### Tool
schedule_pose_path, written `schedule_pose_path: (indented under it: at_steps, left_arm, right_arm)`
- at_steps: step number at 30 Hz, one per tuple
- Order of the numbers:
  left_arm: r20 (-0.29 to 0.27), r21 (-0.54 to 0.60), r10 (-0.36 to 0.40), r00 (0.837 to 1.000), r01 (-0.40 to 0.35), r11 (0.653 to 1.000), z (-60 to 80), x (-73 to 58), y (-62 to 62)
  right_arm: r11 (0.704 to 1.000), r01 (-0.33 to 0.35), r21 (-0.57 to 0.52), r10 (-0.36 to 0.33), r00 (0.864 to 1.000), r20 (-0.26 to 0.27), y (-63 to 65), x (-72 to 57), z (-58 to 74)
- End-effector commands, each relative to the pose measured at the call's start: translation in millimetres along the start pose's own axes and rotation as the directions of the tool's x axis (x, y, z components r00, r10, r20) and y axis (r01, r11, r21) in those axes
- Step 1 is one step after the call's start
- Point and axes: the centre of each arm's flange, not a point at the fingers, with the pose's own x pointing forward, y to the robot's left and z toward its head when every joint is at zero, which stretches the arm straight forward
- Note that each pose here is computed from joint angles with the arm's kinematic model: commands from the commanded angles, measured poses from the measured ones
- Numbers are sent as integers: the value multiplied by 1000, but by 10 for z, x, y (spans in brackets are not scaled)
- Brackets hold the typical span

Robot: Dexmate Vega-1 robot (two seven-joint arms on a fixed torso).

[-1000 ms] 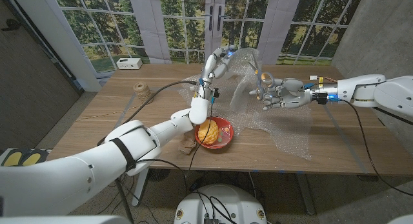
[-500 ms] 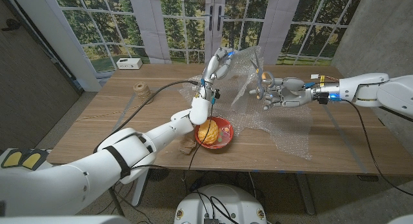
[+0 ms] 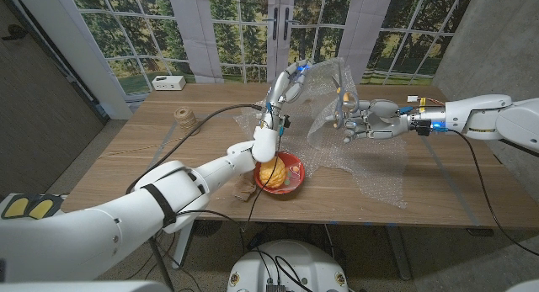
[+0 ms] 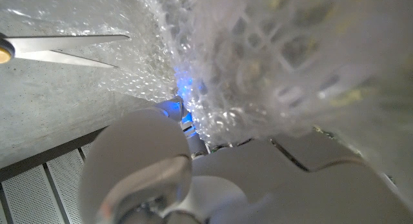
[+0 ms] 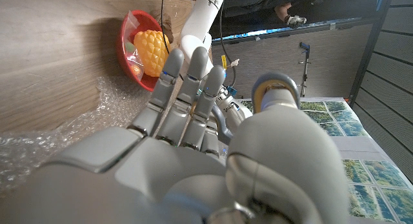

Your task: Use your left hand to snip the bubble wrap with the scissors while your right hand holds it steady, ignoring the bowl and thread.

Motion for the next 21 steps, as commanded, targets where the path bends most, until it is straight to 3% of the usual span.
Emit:
schedule_pose_path:
  at_steps: [1,21]
  left_arm:
    - [14,85,16,1000,-17,996,-39,10,-29]
    - [8,103,20,1000,-21,995,-8,141,-74]
  right_arm:
    - [999,-17,32,17,1000,0,11,35,-29]
    - [999,0,44,1,1000,-7,24,1,-81]
